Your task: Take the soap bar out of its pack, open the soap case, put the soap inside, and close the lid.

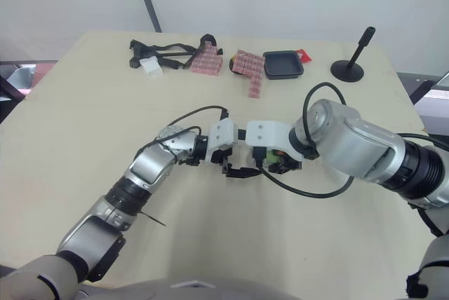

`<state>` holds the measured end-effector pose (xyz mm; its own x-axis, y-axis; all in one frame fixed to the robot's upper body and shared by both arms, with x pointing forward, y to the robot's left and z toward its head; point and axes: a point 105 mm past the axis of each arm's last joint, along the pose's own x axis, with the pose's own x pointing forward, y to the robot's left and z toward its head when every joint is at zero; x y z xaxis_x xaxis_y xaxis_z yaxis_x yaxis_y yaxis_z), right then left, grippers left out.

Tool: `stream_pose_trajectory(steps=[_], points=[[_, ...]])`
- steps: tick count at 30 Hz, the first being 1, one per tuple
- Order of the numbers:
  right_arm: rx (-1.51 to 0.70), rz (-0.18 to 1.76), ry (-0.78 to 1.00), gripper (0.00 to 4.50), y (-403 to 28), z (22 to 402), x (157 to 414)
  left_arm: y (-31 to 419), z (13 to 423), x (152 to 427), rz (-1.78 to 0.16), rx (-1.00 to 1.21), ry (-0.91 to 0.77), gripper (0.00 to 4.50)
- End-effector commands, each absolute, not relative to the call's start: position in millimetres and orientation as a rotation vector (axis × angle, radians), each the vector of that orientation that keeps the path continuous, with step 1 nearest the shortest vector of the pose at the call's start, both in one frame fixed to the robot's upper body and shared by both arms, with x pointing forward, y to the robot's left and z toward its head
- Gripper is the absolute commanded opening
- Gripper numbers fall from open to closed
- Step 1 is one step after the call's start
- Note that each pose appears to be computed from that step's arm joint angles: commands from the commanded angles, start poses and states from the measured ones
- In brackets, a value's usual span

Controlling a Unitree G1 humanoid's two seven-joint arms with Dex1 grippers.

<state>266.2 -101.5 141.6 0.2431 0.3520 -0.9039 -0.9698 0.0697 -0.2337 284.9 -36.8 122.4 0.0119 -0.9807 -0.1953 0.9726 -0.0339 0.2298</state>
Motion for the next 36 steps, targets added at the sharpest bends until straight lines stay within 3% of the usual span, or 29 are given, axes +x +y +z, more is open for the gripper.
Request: stream_pose_trajectory(steps=[1, 10, 36], points=[[-1.050, 1.154, 0.734, 2.08, -99.2, 150.2, 267.5, -39.4, 130.5, 284.5, -1.575, 0.359, -0.073, 4.50], [-1.046, 1.156, 0.733, 2.08, -98.3, 149.9, 268.2, -40.0, 127.2, 285.5, -1.583, 0.375, -0.068, 1.89], [-1.040, 1.158, 0.723, 2.08, -96.2, 150.9, 269.3, -43.1, 128.9, 286.7, -1.586, 0.376, -0.097, 1.87]])
